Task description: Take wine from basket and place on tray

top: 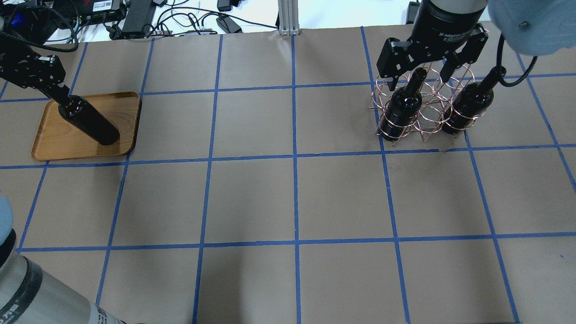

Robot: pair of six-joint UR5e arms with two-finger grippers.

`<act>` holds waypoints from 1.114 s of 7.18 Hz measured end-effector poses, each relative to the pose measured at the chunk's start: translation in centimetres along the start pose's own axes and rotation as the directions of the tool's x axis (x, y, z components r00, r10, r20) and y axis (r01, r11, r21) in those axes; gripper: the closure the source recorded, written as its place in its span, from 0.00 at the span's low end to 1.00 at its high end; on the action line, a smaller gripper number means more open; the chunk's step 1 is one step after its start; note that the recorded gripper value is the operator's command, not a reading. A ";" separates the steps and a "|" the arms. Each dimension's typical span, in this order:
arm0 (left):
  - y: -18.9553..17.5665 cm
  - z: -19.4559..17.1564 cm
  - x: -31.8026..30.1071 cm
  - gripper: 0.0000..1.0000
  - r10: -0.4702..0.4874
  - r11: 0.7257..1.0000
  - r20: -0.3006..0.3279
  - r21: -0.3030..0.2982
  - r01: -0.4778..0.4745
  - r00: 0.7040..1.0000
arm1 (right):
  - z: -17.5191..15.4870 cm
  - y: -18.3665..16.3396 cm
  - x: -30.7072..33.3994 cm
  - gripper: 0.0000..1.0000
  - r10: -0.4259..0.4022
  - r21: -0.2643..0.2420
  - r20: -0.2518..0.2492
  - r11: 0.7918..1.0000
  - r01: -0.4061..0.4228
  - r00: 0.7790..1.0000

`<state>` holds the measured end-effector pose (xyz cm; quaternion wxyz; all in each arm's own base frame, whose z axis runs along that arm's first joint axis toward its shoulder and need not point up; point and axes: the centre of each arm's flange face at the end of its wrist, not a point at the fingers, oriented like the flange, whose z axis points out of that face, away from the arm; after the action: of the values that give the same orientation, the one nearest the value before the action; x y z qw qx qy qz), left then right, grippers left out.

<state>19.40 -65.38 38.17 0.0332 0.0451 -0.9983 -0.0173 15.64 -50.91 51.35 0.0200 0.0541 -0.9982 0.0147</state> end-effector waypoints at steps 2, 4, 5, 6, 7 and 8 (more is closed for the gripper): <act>0.7 -1.5 0.5 0.32 -0.009 1.000 0.004 0.012 0.009 1.000 | 0.0 0.0 0.0 0.00 0.001 0.000 -0.001 1.000 -0.001 1.000; 2.4 -4.7 4.4 0.32 0.007 1.000 0.014 0.011 -0.007 1.000 | 0.0 0.0 0.0 0.00 0.000 0.001 -0.003 1.000 0.000 1.000; 3.4 -6.4 8.3 0.30 0.020 1.000 0.020 0.014 -0.020 1.000 | 0.0 0.0 0.0 0.00 -0.001 0.002 -0.002 1.000 0.001 1.000; 4.4 -7.6 13.1 0.31 0.021 1.000 0.026 0.020 -0.022 0.999 | 0.0 0.0 0.0 0.00 -0.002 0.003 -0.001 1.000 0.002 1.000; 5.6 -7.9 17.4 0.30 0.023 1.000 0.037 0.018 -0.024 0.999 | -0.1 -0.1 0.0 0.00 -0.002 0.008 -0.002 1.000 0.002 1.000; 6.9 -7.9 20.9 0.30 0.022 1.000 0.049 0.014 -0.023 0.999 | -0.1 -0.2 0.0 0.00 -0.002 0.014 -0.002 1.000 0.002 1.000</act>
<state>-1.42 -60.67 47.67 0.0087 0.0337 -0.9993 -0.0108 15.64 -51.06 51.45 0.0205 0.0552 -0.9980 0.0219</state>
